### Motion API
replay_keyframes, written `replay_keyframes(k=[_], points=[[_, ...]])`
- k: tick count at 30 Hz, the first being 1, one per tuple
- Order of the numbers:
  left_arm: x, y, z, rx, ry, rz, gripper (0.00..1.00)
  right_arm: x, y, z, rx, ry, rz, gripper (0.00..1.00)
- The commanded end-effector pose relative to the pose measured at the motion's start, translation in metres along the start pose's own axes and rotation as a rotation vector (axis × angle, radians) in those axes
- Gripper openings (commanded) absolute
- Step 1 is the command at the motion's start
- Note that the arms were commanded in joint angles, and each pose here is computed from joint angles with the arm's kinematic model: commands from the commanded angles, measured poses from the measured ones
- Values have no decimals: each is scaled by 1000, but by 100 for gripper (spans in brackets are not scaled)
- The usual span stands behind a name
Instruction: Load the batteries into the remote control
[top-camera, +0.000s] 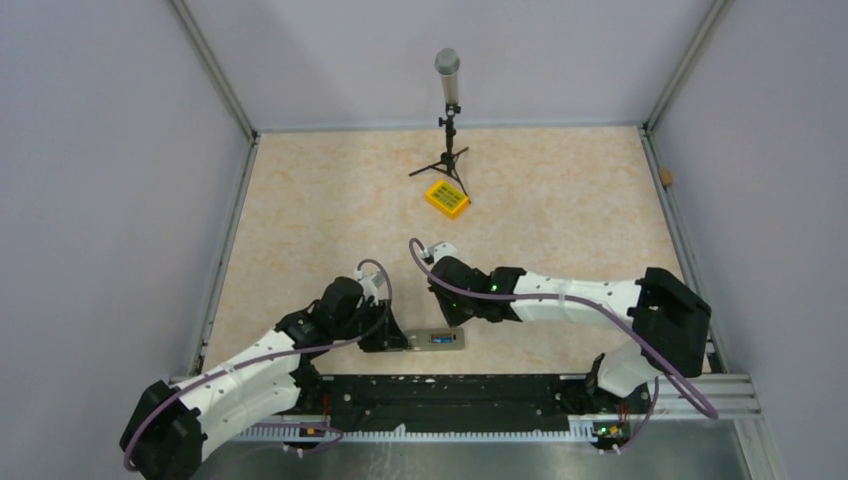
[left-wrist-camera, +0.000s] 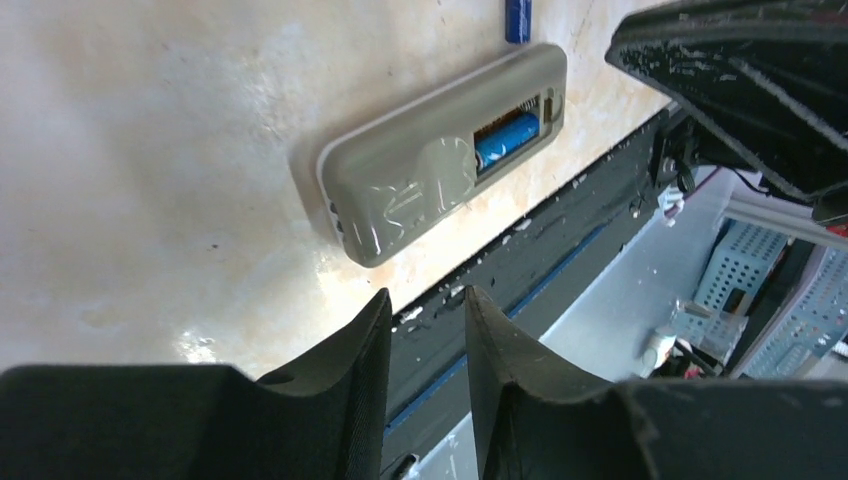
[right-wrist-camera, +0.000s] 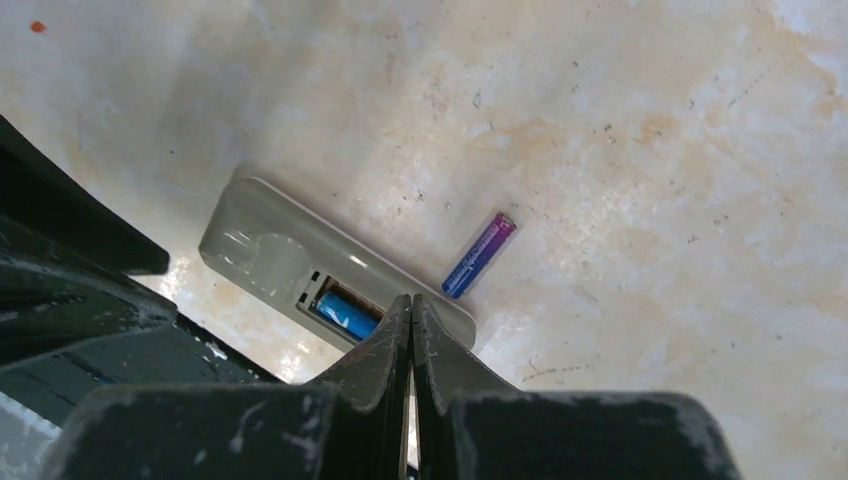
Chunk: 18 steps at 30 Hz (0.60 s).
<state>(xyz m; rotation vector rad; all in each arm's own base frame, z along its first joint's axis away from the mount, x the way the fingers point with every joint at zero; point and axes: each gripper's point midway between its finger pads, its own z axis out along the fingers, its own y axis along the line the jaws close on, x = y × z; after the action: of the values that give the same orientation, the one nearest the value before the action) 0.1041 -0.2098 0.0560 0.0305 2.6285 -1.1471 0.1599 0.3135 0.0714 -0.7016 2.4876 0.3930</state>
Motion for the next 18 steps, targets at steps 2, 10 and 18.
replay_keyframes(k=[2,10,18], points=[[7,-16,6,61,8,-40,32,-18,13,9,-78,-48,-24,0],[17,-10,24,17,30,-48,20,-14,10,37,-78,-10,-33,0],[21,9,38,-81,24,-54,17,10,1,47,-60,49,-47,0]])
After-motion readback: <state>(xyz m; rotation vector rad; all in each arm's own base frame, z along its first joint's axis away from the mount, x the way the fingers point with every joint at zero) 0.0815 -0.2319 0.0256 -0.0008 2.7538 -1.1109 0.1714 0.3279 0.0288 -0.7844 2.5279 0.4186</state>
